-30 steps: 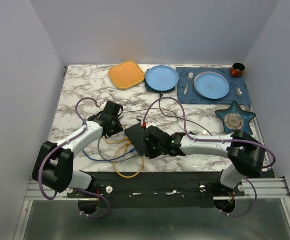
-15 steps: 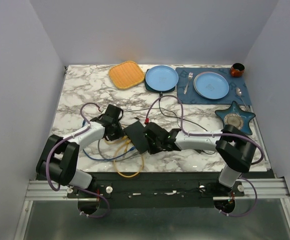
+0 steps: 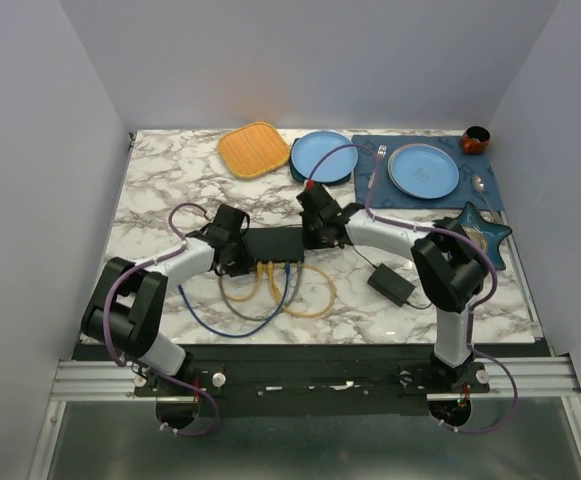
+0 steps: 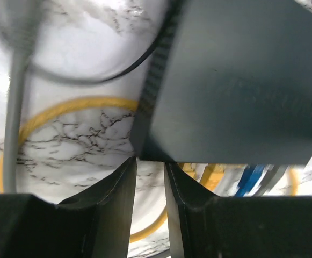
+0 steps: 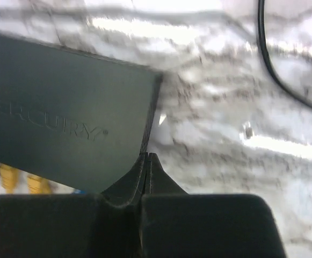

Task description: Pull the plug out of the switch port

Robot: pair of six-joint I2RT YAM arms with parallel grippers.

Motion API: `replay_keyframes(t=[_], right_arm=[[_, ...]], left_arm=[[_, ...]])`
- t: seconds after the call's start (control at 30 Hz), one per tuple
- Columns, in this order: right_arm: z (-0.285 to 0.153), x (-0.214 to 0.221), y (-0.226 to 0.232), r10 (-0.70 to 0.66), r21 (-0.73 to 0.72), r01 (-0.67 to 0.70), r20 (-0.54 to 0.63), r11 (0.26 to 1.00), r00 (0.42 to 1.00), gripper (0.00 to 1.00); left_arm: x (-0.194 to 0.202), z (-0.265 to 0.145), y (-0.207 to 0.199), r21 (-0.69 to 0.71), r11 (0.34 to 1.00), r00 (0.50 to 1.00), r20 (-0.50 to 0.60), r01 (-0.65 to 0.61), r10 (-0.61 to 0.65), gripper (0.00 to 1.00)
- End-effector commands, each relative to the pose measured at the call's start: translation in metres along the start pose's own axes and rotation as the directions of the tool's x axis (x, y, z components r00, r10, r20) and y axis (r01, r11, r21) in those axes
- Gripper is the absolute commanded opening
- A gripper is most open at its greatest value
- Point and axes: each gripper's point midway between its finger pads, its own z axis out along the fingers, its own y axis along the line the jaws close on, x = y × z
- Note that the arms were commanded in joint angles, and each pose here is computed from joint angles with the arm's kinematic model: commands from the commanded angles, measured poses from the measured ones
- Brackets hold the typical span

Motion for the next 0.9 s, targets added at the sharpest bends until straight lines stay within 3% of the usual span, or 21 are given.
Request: replay_keyframes(t=[0.0, 0.03, 0.07, 0.23, 0.37, 0.4, 0.5, 0.63, 0.87], right_arm=[[0.010, -0.037, 0.030, -0.013, -0.114, 0.013, 0.001, 0.993, 1.000, 0.04], [0.007, -0.060, 0.033, 0.000, -0.120, 0.004, 0.033, 0.993, 0.999, 0.04], [0.010, -0.058, 0.028, -0.005, -0.098, 0.005, 0.008, 0.995, 1.000, 0.04], [-0.025, -0.079, 0.008, 0.002, -0.028, 0.002, 0.110, 1.000, 0.994, 0.04], [-0.043, -0.053, 0.007, 0.021, -0.112, -0.007, 0.122, 0.994, 0.992, 0.08], [-0.040, -0.034, -0.001, 0.025, -0.101, -0.017, 0.081, 0.995, 0.996, 0.10], [-0.027, 0.002, -0.022, 0.035, -0.052, -0.034, 0.028, 0.998, 0.999, 0.22], [-0.024, 0.010, -0.038, 0.022, 0.010, -0.023, 0.042, 1.000, 0.999, 0.46], [-0.018, 0.002, -0.057, -0.024, 0.146, 0.021, 0.019, 0.989, 1.000, 0.58]], left_arm=[[-0.007, 0.004, -0.027, 0.080, 0.996, 0.999, -0.029, 0.026, -0.023, 0.39], [-0.011, 0.004, -0.031, 0.085, 0.996, 0.999, -0.025, 0.028, -0.026, 0.39], [-0.013, 0.004, -0.032, 0.082, 0.996, 0.999, -0.019, 0.029, -0.028, 0.39], [-0.037, -0.008, -0.032, 0.042, 0.999, 0.997, 0.074, 0.025, -0.028, 0.39], [-0.042, -0.013, -0.031, 0.036, 0.999, 0.995, 0.093, 0.033, -0.037, 0.40], [-0.041, -0.012, -0.030, 0.032, 0.999, 0.995, 0.088, 0.035, -0.038, 0.40], [-0.038, -0.007, -0.027, 0.022, 0.999, 0.996, 0.077, 0.042, -0.043, 0.42], [-0.039, -0.003, -0.030, 0.023, 0.999, 0.998, 0.059, 0.023, -0.025, 0.44], [-0.038, -0.002, -0.036, 0.033, 0.999, 1.000, 0.019, -0.014, 0.014, 0.45]])
